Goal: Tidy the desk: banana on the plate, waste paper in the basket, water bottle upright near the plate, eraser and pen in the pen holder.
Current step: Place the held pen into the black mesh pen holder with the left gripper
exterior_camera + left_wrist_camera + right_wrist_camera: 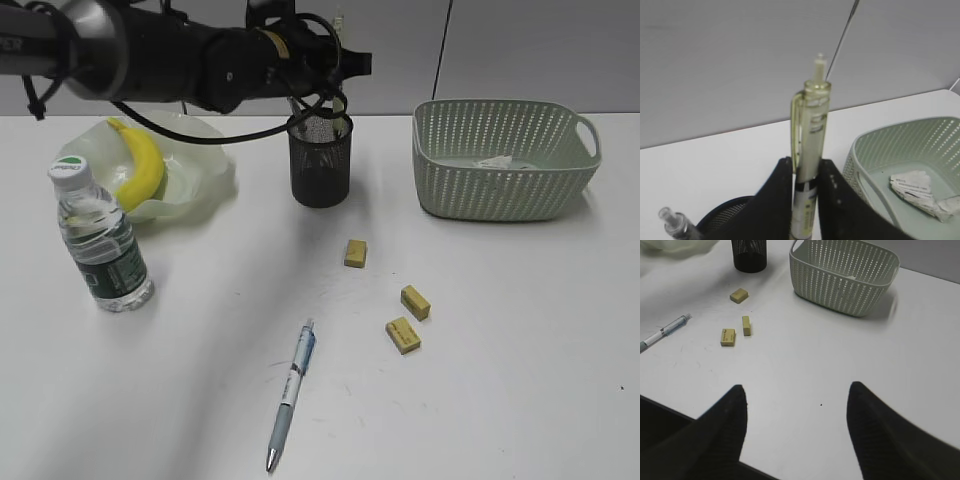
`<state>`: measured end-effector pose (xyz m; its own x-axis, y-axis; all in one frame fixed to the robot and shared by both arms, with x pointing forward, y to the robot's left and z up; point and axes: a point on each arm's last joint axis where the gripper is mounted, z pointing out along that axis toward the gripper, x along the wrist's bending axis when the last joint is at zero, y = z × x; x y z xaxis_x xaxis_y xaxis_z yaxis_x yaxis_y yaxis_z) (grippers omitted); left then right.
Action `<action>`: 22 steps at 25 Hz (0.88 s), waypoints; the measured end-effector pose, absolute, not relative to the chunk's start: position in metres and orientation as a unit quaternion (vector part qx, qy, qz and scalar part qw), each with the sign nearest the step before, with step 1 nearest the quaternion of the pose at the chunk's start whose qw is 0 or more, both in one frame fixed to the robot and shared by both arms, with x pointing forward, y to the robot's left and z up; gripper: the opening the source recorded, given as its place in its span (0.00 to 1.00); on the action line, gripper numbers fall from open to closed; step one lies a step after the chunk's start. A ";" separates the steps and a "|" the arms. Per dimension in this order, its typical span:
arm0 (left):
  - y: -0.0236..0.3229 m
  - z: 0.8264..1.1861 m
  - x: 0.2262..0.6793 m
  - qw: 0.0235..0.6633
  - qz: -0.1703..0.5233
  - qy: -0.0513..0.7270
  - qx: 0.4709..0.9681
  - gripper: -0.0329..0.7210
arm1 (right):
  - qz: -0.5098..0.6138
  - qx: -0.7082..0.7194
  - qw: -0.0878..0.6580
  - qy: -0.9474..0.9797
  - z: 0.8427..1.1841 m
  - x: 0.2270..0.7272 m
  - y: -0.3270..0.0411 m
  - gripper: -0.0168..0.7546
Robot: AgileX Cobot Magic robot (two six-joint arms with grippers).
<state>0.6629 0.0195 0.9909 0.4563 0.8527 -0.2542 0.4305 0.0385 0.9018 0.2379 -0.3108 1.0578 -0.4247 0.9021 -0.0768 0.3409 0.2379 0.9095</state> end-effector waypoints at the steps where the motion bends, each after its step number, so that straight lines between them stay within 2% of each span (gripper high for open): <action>1: 0.019 0.984 0.665 0.538 0.199 0.482 0.663 0.18 | 0.441 0.432 0.318 0.720 1.058 0.238 -0.311 0.67; 7: 0.021 0.950 0.676 0.533 0.201 0.488 0.662 0.18 | 0.441 0.432 0.318 0.720 1.058 0.238 -0.311 0.67; 13: 0.021 0.939 0.677 0.526 0.198 0.491 0.665 0.19 | 0.441 0.432 0.318 0.720 1.058 0.238 -0.311 0.67; 15: 0.021 0.939 0.677 0.524 0.199 0.490 0.667 0.27 | 0.441 0.432 0.318 0.720 1.058 0.238 -0.311 0.67; 19: 0.021 0.940 0.677 0.524 0.199 0.489 0.668 0.52 | 0.441 0.432 0.318 0.720 1.058 0.238 -0.311 0.67; 22: 0.022 0.949 0.676 0.528 0.203 0.484 0.667 0.58 | 0.441 0.432 0.318 0.720 1.058 0.238 -0.311 0.67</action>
